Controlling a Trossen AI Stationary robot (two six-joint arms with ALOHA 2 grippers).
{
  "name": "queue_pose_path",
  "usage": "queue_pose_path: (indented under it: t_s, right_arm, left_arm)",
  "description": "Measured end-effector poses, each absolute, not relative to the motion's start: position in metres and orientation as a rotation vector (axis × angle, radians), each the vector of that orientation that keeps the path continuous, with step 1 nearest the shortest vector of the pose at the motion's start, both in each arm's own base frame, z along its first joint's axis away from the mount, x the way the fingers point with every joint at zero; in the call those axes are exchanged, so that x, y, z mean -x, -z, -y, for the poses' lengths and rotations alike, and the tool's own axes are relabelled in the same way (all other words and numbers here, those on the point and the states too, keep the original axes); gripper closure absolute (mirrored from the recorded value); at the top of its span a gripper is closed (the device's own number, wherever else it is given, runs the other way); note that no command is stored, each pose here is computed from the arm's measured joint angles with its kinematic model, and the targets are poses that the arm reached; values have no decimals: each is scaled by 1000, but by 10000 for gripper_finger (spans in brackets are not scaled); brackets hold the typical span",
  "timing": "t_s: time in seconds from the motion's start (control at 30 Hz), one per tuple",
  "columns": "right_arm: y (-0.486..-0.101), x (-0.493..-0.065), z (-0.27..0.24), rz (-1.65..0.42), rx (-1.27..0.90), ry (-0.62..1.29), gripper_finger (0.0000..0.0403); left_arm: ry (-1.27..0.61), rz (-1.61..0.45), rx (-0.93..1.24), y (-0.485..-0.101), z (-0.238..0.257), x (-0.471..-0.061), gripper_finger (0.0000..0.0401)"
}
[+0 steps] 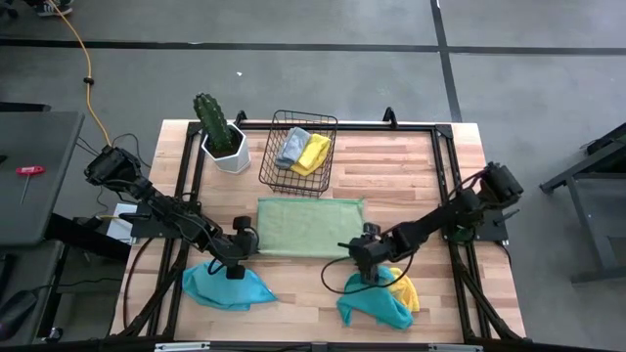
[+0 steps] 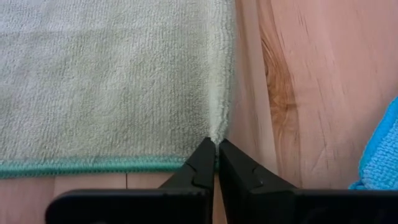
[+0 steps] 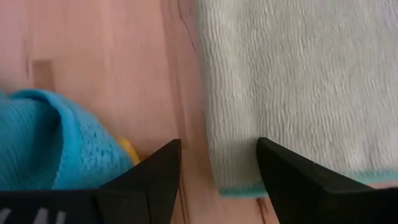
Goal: Fold microfiber towels
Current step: Fold the green microfiber cloth
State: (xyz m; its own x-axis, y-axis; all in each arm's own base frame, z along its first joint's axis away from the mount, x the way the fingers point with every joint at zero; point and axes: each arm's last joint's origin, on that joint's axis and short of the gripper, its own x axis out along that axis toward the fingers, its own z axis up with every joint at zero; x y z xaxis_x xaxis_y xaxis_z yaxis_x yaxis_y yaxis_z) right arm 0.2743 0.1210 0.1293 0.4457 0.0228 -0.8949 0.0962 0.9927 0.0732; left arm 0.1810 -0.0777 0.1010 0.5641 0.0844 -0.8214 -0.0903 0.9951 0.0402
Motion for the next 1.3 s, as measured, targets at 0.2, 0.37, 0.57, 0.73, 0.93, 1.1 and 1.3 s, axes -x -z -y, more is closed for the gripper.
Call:
queue_pose_path:
  t_s: [0.2,0.37,0.57,0.73,0.93,1.1,1.3]
  right_arm:
    - [-128,-267,-127,-1119,-47,95,199]
    - [-127,-266,-126,-1126,-37,108,219]
    - [-127,-267,-125,-1104,-25,137,350]
    - [-129,-268,-126,-1091,-70,151,383]
    - [-157,-276,-132,-1026,-104,55,395]
    - [-172,-281,-138,-1019,-138,-53,400]
    - [-186,-288,-144,-1003,-161,-132,401]
  left_arm:
    - [-104,-966,9,-101,78,-181,399]
    - [-112,-966,25,-101,78,-181,400]
    - [-144,-964,86,-101,78,-181,400]
    - [-139,-976,134,-102,78,-180,401]
    - [-109,-1057,176,-126,83,-178,401]
    - [-147,-1057,208,-147,88,-175,401]
    - [-178,-1014,262,-155,91,-171,401]
